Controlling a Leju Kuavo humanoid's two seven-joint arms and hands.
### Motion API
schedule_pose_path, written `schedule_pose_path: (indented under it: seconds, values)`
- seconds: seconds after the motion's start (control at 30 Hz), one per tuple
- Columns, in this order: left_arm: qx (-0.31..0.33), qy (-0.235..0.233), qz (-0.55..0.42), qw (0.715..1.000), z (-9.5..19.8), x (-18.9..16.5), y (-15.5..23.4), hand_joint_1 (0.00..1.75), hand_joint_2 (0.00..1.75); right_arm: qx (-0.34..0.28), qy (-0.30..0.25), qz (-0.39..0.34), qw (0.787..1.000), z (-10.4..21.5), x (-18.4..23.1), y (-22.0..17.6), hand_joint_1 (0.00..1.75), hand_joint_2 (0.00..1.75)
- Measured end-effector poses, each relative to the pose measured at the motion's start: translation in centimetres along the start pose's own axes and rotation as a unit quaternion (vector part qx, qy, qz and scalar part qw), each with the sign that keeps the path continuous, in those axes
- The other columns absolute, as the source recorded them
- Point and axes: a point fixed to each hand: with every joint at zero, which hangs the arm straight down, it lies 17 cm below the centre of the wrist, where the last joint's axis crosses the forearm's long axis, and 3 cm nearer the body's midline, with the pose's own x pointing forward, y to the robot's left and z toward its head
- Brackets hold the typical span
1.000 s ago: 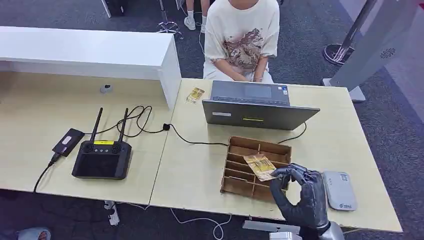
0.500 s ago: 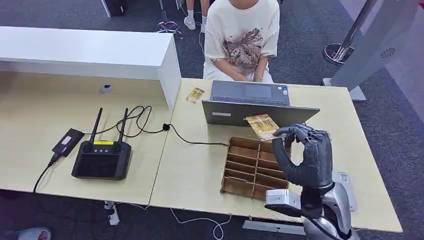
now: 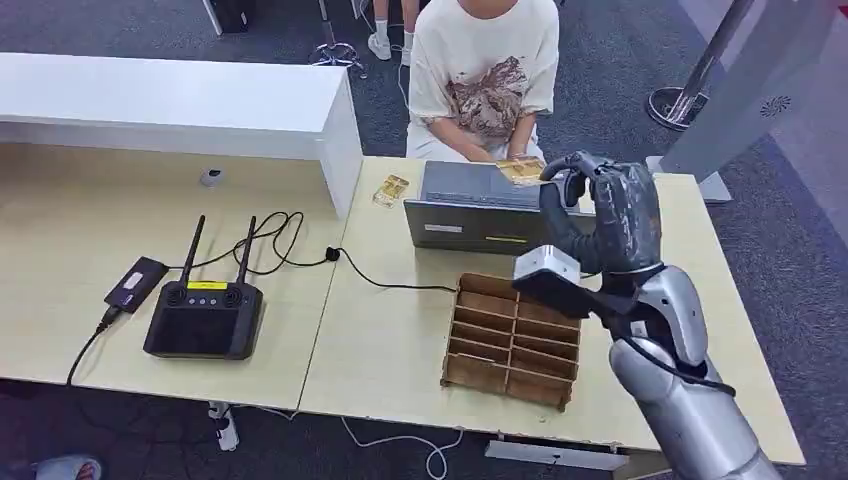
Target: Pass the card to the sensor for recognition and then transmit it.
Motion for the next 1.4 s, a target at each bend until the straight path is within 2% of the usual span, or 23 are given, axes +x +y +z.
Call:
schedule_pose_path:
  seconds: [0.23,0.63,0.8,1.0,1.4]
  values:
    - [-0.001,0.005,-0.016,1.0,0.0,-0.1,0.1,0.0,0.0,0.028,0.05,0.047,0.997,-4.2,-4.8,0.1,1.75,1.75]
    - [-0.001,0.007,-0.035,0.999,0.0,-0.1,0.4,0.0,0.0,0.094,0.146,0.099,0.98,-7.3,-11.7,1.2,1.75,1.75]
    - [-0.001,0.008,-0.038,0.999,0.0,-0.1,0.4,0.0,0.0,0.127,0.175,0.091,0.972,-7.0,-13.5,2.5,1.73,1.75]
    - [-0.001,0.011,-0.038,0.999,-0.1,-0.2,0.4,0.0,0.0,0.176,0.225,0.094,0.954,-5.3,-17.1,4.6,1.71,1.75]
    - [0.0,0.013,-0.039,0.999,-0.1,-0.2,0.5,0.0,0.0,0.198,0.26,0.095,0.94,-4.3,-19.7,5.2,1.71,1.75]
